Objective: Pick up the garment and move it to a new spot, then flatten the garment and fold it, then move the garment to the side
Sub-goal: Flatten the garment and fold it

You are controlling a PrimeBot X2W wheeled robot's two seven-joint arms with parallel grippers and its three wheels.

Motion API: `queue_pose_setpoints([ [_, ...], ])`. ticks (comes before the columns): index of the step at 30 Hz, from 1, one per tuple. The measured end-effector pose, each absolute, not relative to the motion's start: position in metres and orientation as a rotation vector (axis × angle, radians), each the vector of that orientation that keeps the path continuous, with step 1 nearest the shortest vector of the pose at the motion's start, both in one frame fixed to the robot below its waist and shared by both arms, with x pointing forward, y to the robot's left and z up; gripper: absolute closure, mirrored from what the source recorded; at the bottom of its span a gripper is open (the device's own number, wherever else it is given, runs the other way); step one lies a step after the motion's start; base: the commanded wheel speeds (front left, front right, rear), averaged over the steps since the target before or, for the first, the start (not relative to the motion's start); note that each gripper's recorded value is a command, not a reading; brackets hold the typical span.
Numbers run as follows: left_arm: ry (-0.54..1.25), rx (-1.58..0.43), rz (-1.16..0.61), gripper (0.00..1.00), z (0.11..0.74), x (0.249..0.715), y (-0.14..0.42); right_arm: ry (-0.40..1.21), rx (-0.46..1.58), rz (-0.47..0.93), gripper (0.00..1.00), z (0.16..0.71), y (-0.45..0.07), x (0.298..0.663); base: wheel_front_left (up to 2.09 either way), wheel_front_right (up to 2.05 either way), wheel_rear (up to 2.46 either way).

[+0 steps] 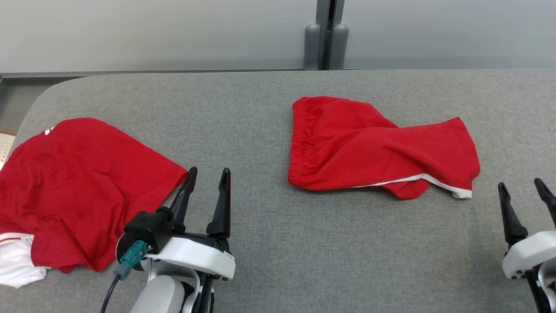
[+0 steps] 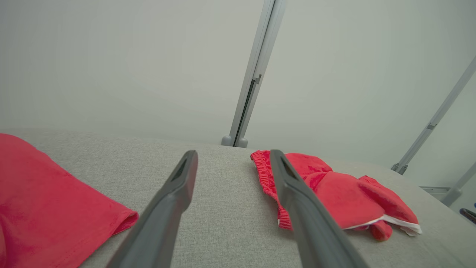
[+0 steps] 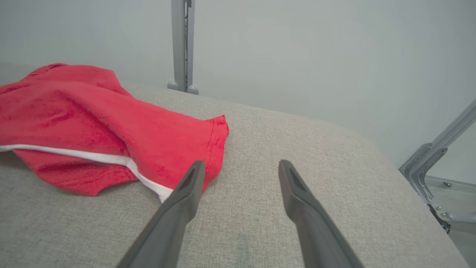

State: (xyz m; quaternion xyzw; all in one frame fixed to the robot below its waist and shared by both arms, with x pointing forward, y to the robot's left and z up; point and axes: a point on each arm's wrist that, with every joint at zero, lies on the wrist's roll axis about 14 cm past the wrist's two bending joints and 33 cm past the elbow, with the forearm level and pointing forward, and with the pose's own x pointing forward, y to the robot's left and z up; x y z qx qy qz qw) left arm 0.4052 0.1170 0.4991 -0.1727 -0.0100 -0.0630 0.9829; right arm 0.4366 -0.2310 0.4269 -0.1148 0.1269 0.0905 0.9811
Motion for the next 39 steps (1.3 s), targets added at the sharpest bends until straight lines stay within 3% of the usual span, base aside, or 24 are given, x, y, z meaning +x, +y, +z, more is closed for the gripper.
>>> queue_pose_setpoints([
  [4,-0.022,-0.353,-0.14,0.0,0.5,0.405,0.113,0.202,0.032,0.078,0.0,0.429,-0.221,0.421,0.0,0.0,0.0],
  [10,-0.018,-0.351,-0.156,0.0,0.499,0.405,0.108,0.207,0.181,0.032,0.0,0.417,-0.203,0.398,0.0,0.0,0.0],
  [19,-0.006,-0.346,-0.165,0.0,0.494,0.406,0.106,0.221,0.109,0.045,0.0,0.413,-0.206,0.4,0.0,0.0,0.0],
  [24,0.015,-0.346,-0.157,0.0,0.487,0.406,0.108,0.229,0.204,0.018,0.0,0.411,-0.202,0.417,0.0,0.0,0.0],
  [30,0.03,-0.344,-0.143,0.0,0.48,0.411,0.112,0.343,0.268,-0.017,0.0,0.388,-0.207,0.433,0.0,0.0,0.0],
  [34,0.038,-0.344,-0.125,0.0,0.476,0.413,0.118,0.429,0.142,-0.001,0.0,0.371,-0.216,0.44,0.0,0.0,0.0],
  [39,0.042,-0.341,-0.112,0.0,0.474,0.414,0.123,0.451,0.157,0.042,0.0,0.367,-0.191,0.453,0.0,0.0,0.0],
])
